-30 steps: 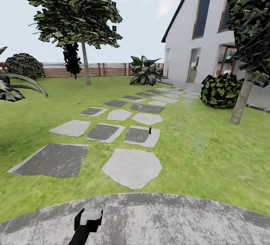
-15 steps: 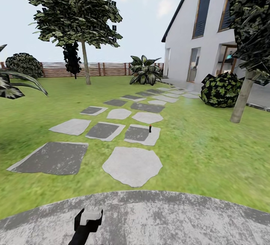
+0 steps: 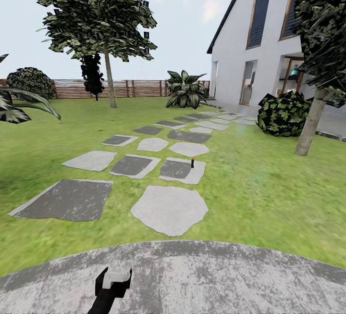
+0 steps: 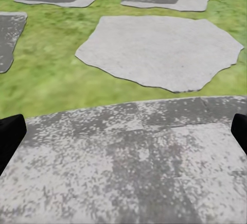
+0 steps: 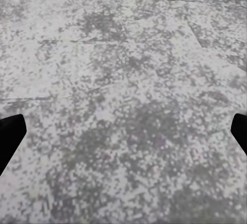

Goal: Pick up the pesticide atomizer in the garden and spray insectifuge to fully cover both potted plants in the garden.

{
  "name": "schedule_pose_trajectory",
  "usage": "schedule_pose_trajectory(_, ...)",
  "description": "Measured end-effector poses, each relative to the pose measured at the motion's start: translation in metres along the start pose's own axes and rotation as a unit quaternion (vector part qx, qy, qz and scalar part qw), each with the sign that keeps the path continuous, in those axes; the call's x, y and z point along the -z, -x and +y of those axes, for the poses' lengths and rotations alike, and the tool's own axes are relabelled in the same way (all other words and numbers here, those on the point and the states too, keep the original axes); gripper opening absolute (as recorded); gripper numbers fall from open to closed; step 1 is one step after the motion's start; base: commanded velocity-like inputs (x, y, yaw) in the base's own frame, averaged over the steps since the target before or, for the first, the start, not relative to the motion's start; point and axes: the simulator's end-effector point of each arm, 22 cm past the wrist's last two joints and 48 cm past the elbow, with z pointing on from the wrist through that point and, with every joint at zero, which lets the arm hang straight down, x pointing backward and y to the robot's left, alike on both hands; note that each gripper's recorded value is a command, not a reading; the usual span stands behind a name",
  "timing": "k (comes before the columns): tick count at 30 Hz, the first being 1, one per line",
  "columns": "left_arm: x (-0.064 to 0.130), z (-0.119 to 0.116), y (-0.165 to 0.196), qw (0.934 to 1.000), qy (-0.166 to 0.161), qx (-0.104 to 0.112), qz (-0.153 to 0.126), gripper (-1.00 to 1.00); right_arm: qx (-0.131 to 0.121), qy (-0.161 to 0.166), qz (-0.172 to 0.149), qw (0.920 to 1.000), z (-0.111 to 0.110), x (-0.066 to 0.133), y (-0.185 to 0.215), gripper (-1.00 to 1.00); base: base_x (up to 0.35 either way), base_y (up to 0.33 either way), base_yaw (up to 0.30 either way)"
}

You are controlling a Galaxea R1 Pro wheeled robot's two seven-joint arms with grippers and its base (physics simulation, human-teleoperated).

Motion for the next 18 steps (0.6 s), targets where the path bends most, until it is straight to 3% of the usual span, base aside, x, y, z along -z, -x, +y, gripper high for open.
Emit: schedule_pose_trajectory(18, -0.006, -0.001, -0.04, 1.0, 0.0, 0.0, -0.001, 1.0, 0.0, 0.0, 0.0, 1.0, 0.0, -0.021, -0.035, 1.0, 0.0, 0.0, 0.0)
